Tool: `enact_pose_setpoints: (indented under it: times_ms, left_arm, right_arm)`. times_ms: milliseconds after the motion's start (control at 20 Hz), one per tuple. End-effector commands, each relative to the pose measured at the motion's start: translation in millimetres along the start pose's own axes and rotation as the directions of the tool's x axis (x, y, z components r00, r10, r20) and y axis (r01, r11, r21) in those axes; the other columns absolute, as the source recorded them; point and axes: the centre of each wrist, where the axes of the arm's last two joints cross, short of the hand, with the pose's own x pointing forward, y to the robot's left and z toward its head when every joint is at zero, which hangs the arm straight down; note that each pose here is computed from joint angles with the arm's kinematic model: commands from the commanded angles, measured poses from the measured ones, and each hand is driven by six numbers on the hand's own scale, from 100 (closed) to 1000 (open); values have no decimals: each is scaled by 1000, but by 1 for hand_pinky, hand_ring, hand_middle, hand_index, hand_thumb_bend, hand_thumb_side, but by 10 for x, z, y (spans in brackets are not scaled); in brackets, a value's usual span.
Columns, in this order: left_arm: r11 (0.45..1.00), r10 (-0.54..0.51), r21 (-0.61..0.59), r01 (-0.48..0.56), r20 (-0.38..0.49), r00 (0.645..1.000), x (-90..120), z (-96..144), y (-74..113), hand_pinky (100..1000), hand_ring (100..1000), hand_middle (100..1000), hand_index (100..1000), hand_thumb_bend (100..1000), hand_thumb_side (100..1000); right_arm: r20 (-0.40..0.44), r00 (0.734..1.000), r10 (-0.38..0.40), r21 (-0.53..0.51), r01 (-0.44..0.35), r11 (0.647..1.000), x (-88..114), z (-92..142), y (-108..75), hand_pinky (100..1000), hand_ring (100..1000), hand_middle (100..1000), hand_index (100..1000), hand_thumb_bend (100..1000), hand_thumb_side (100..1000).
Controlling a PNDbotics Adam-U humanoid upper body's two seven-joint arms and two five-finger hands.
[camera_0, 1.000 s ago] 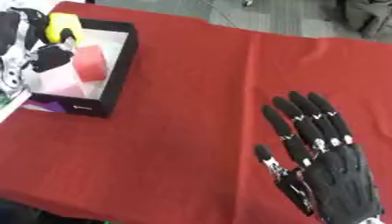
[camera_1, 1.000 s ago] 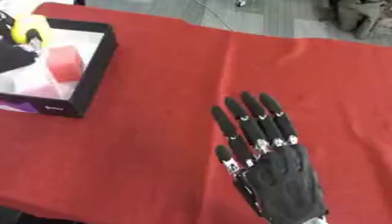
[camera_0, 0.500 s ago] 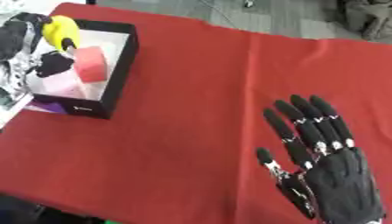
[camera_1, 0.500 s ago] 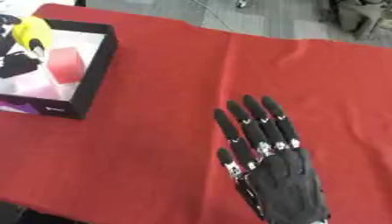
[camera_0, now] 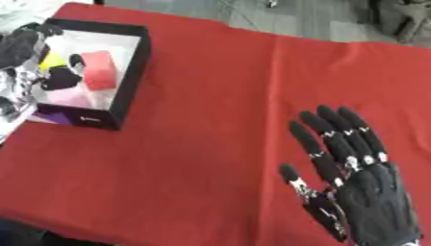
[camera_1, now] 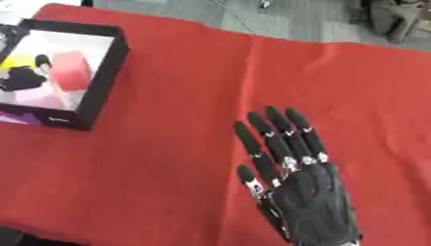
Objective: Pick up the objects with one hand, pass them to the other hand, and then place them into the box on the other side of the table.
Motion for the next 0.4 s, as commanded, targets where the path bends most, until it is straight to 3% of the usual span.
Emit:
enact_pose_setpoints:
  times_ms: [50,200,400]
  left_arm:
    - [988,139,53,-145,109,984,187,110,286,794,772,763,785,100,415]
    - [947,317,-45,-318,280,906,387,422,382,791,778,796,808,100,716]
    - [850,527,-234,-472,397,752,497,706,427,747,774,808,817,100,688]
  right_arm:
    - [-19,1000,11,-34,-11,999,-52,-41,-52,845,850,795,883,482,100]
    - [-51,999,16,-59,-19,998,-118,-58,-61,833,852,796,881,408,100]
    - [-149,989,-19,-87,6,996,-257,-77,-81,751,862,788,863,338,100]
